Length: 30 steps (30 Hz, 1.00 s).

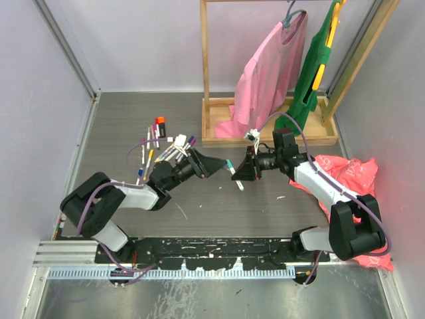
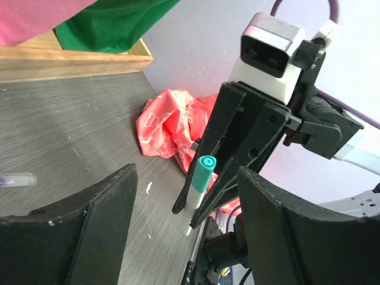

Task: Open the pen caps
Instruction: Open the pen cap from the pen.

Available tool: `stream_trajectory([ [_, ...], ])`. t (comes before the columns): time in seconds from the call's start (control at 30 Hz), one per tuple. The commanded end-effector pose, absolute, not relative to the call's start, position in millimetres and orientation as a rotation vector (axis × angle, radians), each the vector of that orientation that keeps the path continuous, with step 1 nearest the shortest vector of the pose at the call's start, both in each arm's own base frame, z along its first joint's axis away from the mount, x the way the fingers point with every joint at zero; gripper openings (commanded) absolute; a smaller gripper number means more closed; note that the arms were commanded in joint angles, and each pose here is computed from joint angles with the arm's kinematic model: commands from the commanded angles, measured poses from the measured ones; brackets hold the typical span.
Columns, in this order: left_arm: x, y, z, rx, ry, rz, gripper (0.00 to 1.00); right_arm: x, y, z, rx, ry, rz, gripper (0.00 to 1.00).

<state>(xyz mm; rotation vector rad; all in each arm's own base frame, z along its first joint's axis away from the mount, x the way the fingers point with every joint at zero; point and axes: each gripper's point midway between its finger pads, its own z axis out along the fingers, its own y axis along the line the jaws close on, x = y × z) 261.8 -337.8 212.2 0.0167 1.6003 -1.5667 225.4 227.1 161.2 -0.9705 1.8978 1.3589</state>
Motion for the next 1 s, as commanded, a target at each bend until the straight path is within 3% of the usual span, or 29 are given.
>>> stream_trajectory([
  [0.0, 265.1, -347.0, 243.9, 0.014, 1.451, -1.651, 0.67, 230.1, 233.1, 180.3, -1.014, 1.819, 1.363, 0.05],
  [0.37, 263.3, -365.1, 237.7, 0.034, 1.465, -1.690, 0.48, 229.8, 233.6, 179.0, -1.017, 1.825, 1.365, 0.05],
  [0.7, 257.2, -371.6, 230.0, 0.053, 1.489, -1.699, 0.38, 229.9, 234.5, 177.3, -1.012, 1.837, 1.378, 0.05],
  [0.97, 259.2, -370.9, 231.5, 0.067, 1.474, -1.674, 0.00, 229.3, 235.1, 175.8, -1.009, 1.846, 1.396, 0.05],
])
